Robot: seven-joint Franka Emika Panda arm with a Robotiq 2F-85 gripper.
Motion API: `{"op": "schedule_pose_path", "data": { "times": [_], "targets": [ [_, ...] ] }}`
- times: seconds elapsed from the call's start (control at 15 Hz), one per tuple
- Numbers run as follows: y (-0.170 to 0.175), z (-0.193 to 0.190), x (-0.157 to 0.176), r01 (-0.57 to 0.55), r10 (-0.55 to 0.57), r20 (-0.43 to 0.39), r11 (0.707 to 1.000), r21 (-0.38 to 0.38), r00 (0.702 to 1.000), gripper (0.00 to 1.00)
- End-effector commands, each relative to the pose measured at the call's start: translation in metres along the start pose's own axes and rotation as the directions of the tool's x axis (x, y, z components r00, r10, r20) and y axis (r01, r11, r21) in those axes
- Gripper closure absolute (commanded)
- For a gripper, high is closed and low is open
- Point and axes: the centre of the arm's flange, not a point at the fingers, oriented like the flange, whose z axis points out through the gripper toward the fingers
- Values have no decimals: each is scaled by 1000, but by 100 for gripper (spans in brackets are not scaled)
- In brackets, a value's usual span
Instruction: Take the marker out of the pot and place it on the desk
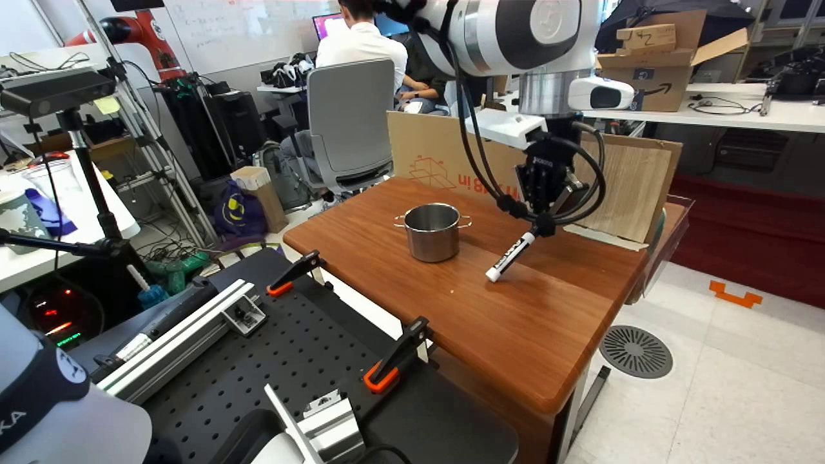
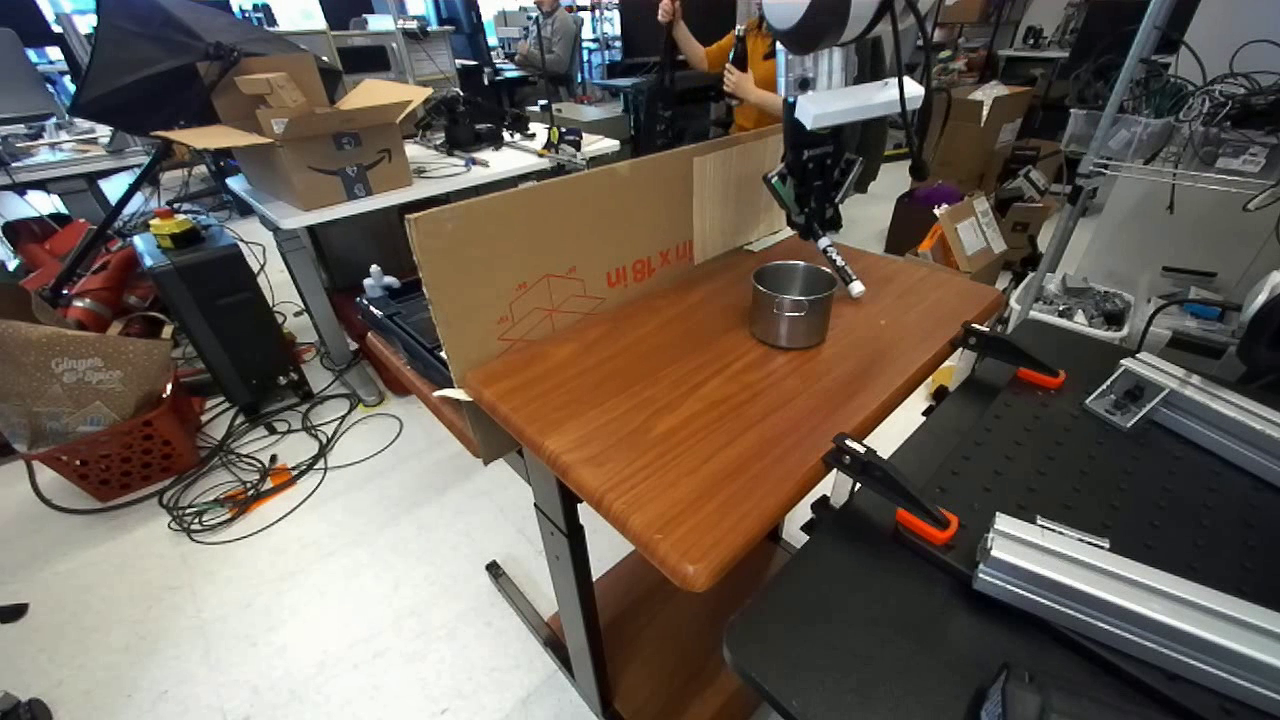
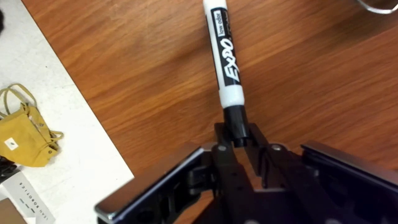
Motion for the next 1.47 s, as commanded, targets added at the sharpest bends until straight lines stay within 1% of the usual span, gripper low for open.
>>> {"op": "schedule_pose_path", "data": {
  "times": [0.0,0.4,0.67,0.73,0.8,1.13,1.27,1.33,1.4],
  "targets": [
    [-3,22,18,4,-4,4,1000,5,1000,95],
    [-9,51,24,9,-8,25,1000,-15,1000,95],
    [-10,51,25,7,-6,25,1000,-18,1000,95],
    [-10,51,25,6,-5,29,1000,-20,1000,56],
    [-9,51,25,7,-7,28,1000,-23,1000,55],
    [-6,50,26,0,1,32,1000,-16,999,20],
    [-6,49,26,-2,3,33,1000,-15,999,5],
    [-6,49,27,-2,3,34,1000,-15,999,0],
    [-6,50,27,-3,3,34,1000,-15,999,0]
  ]
}}
